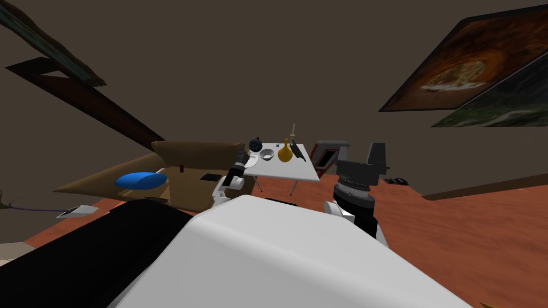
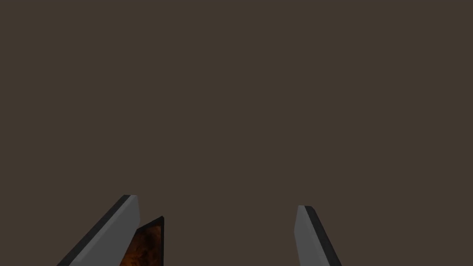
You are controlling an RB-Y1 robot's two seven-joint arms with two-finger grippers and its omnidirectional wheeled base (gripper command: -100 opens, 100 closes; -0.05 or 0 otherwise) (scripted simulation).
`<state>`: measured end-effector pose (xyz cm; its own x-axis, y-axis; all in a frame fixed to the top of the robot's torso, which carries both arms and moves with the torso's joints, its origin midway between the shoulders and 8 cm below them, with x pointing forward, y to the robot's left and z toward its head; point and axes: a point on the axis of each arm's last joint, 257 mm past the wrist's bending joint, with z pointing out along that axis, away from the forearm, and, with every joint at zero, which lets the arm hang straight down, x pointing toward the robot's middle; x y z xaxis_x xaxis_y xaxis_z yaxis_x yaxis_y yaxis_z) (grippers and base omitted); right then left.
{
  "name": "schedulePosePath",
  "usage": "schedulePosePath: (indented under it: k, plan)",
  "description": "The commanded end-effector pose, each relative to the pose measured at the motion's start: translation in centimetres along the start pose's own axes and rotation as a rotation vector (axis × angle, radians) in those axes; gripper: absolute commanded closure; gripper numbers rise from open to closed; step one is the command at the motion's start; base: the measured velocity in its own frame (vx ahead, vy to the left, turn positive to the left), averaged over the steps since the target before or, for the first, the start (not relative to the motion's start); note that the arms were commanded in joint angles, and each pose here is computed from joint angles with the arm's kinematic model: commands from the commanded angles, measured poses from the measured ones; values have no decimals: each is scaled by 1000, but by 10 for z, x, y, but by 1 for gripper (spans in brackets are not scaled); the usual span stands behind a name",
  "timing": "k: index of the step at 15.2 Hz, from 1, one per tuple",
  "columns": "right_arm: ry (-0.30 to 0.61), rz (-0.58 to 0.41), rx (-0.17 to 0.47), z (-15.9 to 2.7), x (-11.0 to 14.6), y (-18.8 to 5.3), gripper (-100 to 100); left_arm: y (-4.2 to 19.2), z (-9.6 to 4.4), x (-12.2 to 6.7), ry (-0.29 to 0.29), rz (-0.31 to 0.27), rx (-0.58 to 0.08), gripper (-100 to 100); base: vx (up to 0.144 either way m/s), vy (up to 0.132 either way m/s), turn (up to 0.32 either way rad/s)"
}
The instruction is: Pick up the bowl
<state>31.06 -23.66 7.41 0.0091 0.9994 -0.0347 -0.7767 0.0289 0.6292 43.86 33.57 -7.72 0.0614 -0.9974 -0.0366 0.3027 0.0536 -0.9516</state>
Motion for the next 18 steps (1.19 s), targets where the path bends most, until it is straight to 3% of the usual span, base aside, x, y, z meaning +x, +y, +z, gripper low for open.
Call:
schedulePosePath:
  k: [1,6,9,13,18]
  plan:
    - [0,0,0,0,0,0,0,13,3,-6,-10,2,-47,-100,-8,-40,-86]
    - [0,0,0,0,0,0,0,37,13,-26,-37,7,-141,-100,-2,-28,-64]
    - [0,0,0,0,0,0,0,46,11,-28,-45,7,-179,-100,-6,-23,-46]
    - [0,0,0,0,0,0,0,66,19,-50,-78,6,-260,-100,-4,-30,-77]
    - [0,0,0,0,0,0,0,90,17,-64,-111,4,-361,-100,-4,-34,-75]
